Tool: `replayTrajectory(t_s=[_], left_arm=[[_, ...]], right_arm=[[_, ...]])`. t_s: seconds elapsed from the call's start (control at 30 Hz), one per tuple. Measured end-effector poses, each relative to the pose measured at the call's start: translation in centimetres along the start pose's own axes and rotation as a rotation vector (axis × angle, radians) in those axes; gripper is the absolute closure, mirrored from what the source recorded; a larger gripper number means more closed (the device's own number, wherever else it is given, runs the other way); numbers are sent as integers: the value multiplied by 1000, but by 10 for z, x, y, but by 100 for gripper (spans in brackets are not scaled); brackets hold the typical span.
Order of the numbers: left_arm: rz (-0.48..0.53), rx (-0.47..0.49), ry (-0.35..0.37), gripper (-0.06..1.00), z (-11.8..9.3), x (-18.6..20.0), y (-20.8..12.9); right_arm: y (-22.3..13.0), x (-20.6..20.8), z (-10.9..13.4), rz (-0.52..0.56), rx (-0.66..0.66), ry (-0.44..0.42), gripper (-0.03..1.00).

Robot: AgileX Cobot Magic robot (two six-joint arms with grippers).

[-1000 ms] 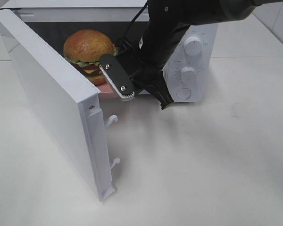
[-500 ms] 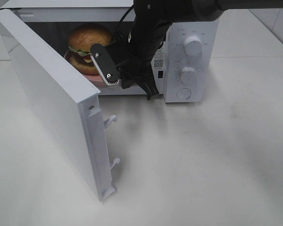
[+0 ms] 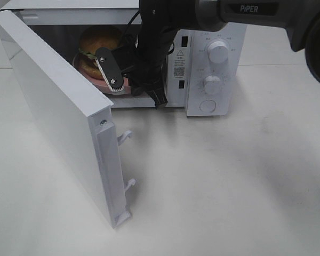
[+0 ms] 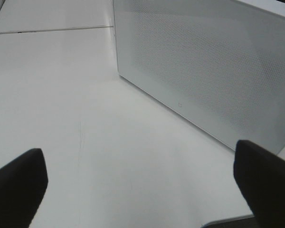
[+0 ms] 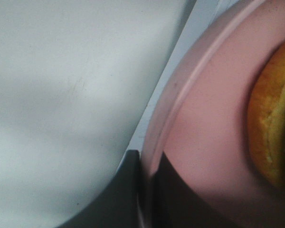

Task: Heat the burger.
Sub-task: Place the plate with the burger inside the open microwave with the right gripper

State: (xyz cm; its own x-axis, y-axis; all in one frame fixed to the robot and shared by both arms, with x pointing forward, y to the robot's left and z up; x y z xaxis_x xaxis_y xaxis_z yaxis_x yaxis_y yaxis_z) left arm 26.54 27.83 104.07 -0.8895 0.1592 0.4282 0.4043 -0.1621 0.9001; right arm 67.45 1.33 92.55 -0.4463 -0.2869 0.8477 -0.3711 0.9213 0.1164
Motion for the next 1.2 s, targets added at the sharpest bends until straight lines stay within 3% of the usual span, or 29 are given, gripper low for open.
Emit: replayTrajectory(t_s=[0.57, 0.73, 0.8, 0.97, 1.2], left_arm=[[0, 0, 0, -4, 0, 0, 0], [0, 0, 0, -4, 0, 0, 0], [0, 0, 0, -4, 0, 0, 0], [0, 0, 0, -4, 0, 0, 0], [0, 0, 0, -4, 0, 0, 0]], right_arm=[[2, -18, -3, -7, 29, -24, 91], [4, -19, -11, -26, 17, -84, 82], [6, -17, -19, -42, -19, -131, 73], [7, -16, -21, -49, -60, -143, 59], [7, -15, -20, -52, -99, -143, 54]])
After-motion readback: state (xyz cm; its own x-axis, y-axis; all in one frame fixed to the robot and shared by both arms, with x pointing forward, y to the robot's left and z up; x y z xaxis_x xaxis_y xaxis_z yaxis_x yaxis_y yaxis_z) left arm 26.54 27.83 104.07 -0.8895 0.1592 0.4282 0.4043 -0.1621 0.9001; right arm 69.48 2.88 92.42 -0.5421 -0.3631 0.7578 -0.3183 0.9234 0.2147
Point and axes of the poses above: a point on each arm's last joint axis where the gripper is mounted, x pointing back along that axis away from the gripper, z along the wrist's bending axis when the last joint is at zero, y = z × x, the point moved 4 cm from there along -x, pointing out along that axis toward the gripper, and after that the axes turned 8 degrees about -x, right-handed, at the moved point
